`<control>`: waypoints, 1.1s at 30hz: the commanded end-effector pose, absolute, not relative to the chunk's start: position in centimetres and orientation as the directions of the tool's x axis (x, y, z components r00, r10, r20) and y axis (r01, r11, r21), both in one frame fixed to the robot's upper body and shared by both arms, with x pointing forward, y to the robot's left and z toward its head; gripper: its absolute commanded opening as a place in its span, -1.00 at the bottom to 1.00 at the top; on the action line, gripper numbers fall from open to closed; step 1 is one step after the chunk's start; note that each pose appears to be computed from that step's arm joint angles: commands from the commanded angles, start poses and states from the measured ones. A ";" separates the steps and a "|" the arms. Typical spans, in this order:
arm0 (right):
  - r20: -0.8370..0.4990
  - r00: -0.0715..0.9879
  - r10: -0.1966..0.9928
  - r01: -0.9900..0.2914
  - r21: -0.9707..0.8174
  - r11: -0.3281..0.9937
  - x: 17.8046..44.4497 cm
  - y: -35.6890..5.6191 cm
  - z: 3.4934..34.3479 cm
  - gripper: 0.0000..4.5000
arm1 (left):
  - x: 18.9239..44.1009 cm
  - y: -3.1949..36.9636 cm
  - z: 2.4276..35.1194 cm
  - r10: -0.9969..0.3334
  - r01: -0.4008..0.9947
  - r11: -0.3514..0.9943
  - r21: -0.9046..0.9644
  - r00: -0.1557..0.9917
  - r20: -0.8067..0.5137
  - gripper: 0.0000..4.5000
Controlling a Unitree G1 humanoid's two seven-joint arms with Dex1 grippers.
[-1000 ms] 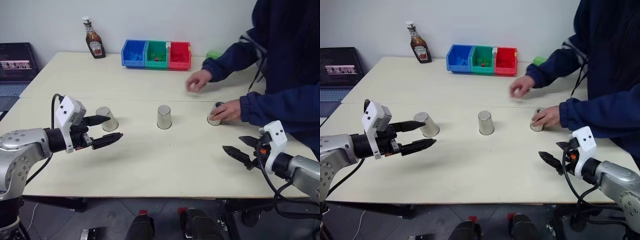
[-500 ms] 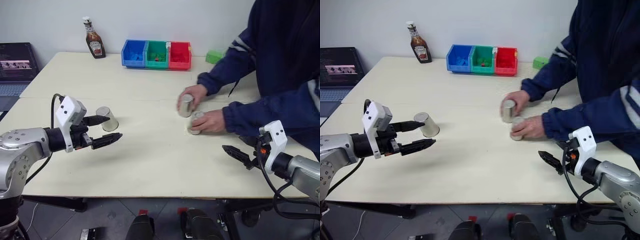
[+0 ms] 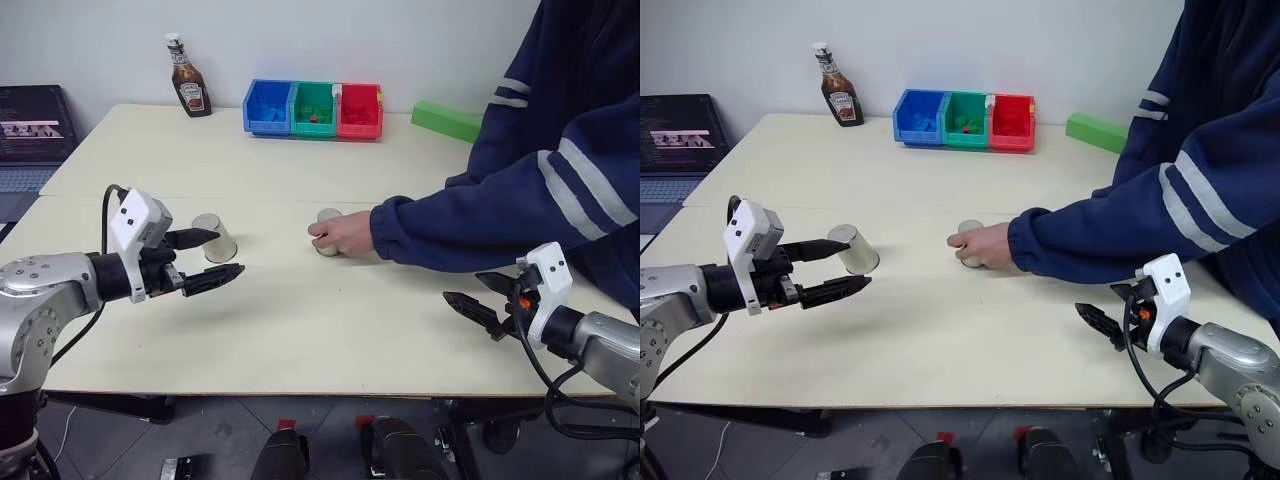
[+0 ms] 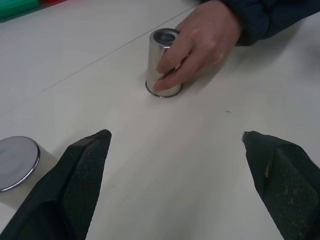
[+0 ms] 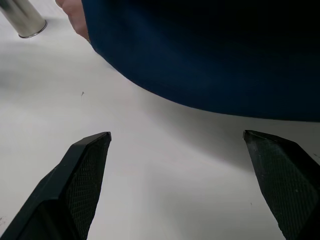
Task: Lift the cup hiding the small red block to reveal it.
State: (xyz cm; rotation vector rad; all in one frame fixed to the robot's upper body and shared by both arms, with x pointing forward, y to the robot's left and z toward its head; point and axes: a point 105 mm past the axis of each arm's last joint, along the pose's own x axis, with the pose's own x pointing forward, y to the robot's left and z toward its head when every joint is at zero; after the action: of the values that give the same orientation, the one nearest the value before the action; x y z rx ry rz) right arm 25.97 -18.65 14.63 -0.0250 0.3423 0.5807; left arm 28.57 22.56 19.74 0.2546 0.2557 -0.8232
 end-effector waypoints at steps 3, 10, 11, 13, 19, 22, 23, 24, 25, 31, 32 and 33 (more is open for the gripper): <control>-0.286 0.789 0.544 -0.558 0.039 0.829 25.7 -18.4 15.7 1.00 | 28.5 22.2 20.8 -0.694 0.756 0.633 0.169 0.650 -0.310 1.00; -0.287 0.790 0.543 -0.557 0.036 0.830 25.8 -18.5 15.8 1.00 | 28.4 22.2 20.8 -0.692 0.757 0.632 0.167 0.648 -0.318 1.00; -0.287 0.789 0.543 -0.557 0.036 0.830 25.8 -18.5 15.7 1.00 | 28.4 22.1 20.8 -0.692 0.757 0.632 0.168 0.648 -0.318 1.00; -0.287 0.788 0.544 -0.559 0.037 0.829 25.8 -18.5 15.7 1.00 | 28.4 22.1 20.9 -0.691 0.756 0.633 0.168 0.649 -0.317 1.00; -0.282 0.790 0.545 -0.558 0.038 0.829 26.0 -18.3 15.7 1.00 | 28.4 22.1 20.9 -0.691 0.756 0.633 0.169 0.650 -0.316 1.00; -0.275 0.795 0.541 -0.554 0.037 0.832 26.1 -18.4 15.8 1.00 | 28.6 21.6 20.7 -0.700 0.759 0.630 0.163 0.646 -0.303 1.00; -0.268 0.796 0.542 -0.554 0.037 0.832 26.1 -18.3 15.9 1.00 | 28.8 21.1 20.5 -0.707 0.760 0.630 0.161 0.647 -0.286 1.00; -0.257 0.797 0.546 -0.556 0.038 0.830 26.2 -18.2 16.0 1.00 | 29.0 20.5 20.4 -0.714 0.760 0.632 0.151 0.647 -0.267 1.00; -0.238 0.793 0.560 -0.569 0.038 0.822 26.1 -17.9 16.3 1.00 | 29.2 19.6 20.2 -0.729 0.767 0.626 0.145 0.640 -0.243 1.00; -0.142 0.722 0.677 -0.678 0.048 0.733 24.8 -15.9 18.2 1.00 | 31.7 15.1 17.8 -0.731 0.741 0.655 0.146 0.671 -0.127 1.00; -0.127 0.711 0.692 -0.694 0.037 0.719 24.6 -15.6 18.5 1.00 | 32.3 14.6 17.3 -0.722 0.731 0.664 0.159 0.681 -0.117 1.00; -0.119 0.703 0.701 -0.703 0.030 0.710 24.5 -15.5 18.7 1.00 | 32.6 14.3 17.1 -0.717 0.724 0.668 0.170 0.688 -0.112 1.00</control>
State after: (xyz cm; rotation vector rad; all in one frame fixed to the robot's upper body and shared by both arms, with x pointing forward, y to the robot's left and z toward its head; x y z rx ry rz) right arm 25.08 -16.17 16.79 0.0018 0.2179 0.7264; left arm 31.40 14.62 16.27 0.1437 0.1162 -0.8688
